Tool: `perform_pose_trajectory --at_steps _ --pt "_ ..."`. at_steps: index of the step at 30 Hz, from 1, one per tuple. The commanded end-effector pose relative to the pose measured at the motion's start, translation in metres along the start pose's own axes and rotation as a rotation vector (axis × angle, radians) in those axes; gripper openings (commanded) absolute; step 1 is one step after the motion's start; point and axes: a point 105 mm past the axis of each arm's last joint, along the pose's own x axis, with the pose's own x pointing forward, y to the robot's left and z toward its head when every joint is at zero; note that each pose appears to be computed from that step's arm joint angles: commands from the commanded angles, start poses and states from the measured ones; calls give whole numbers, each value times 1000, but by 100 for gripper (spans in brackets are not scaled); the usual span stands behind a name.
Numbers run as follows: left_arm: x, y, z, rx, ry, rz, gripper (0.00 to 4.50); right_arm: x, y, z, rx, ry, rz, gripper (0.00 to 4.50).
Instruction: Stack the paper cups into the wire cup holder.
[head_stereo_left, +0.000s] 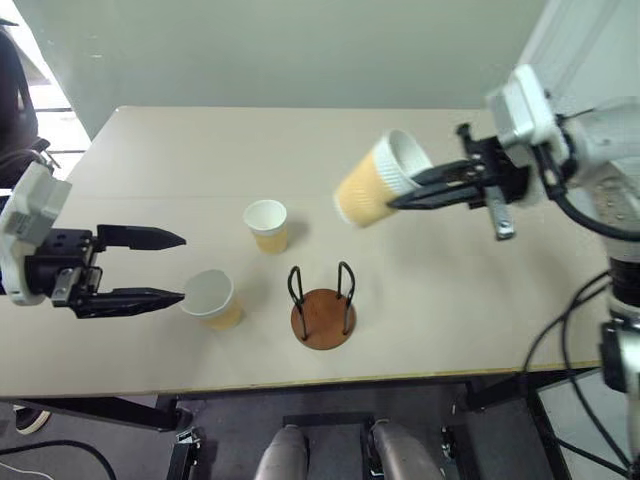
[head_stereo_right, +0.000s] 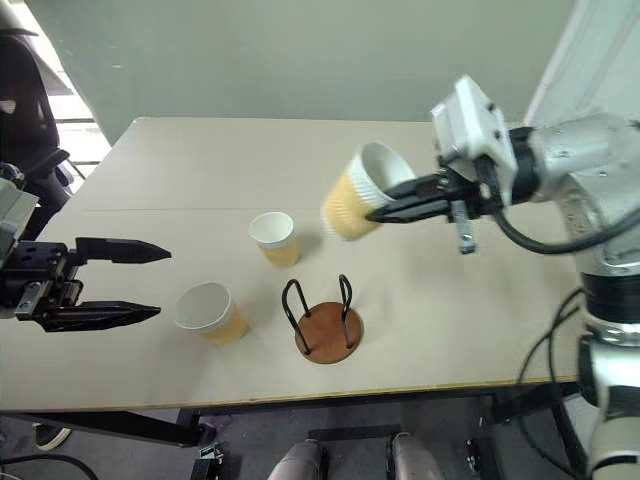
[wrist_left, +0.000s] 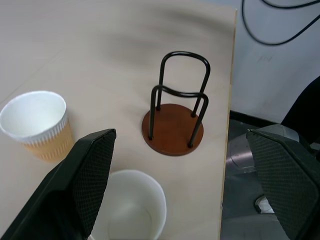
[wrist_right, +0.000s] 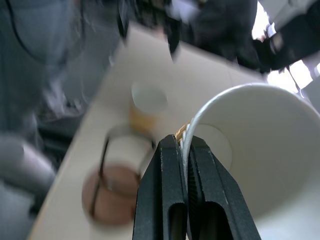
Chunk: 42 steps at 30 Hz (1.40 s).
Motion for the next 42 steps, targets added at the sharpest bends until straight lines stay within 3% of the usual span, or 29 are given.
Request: perform_pose_trajectory --at_steps 1,11,36,41,42 --pt "-1 -1 7 36 -18 1 450 18 9 0 -36 11 51 2" --pt "-2 -4 7 32 -21 16 450 46 34 -31 0 62 175 2" --pt "-1 -7 8 31 -21 31 450 58 30 -60 -8 155 171 2" --pt "-1 -8 7 30 -21 29 450 59 29 -60 -10 156 167 119" --pt "-1 -8 7 31 -21 29 450 59 29 -60 -12 156 165 163"
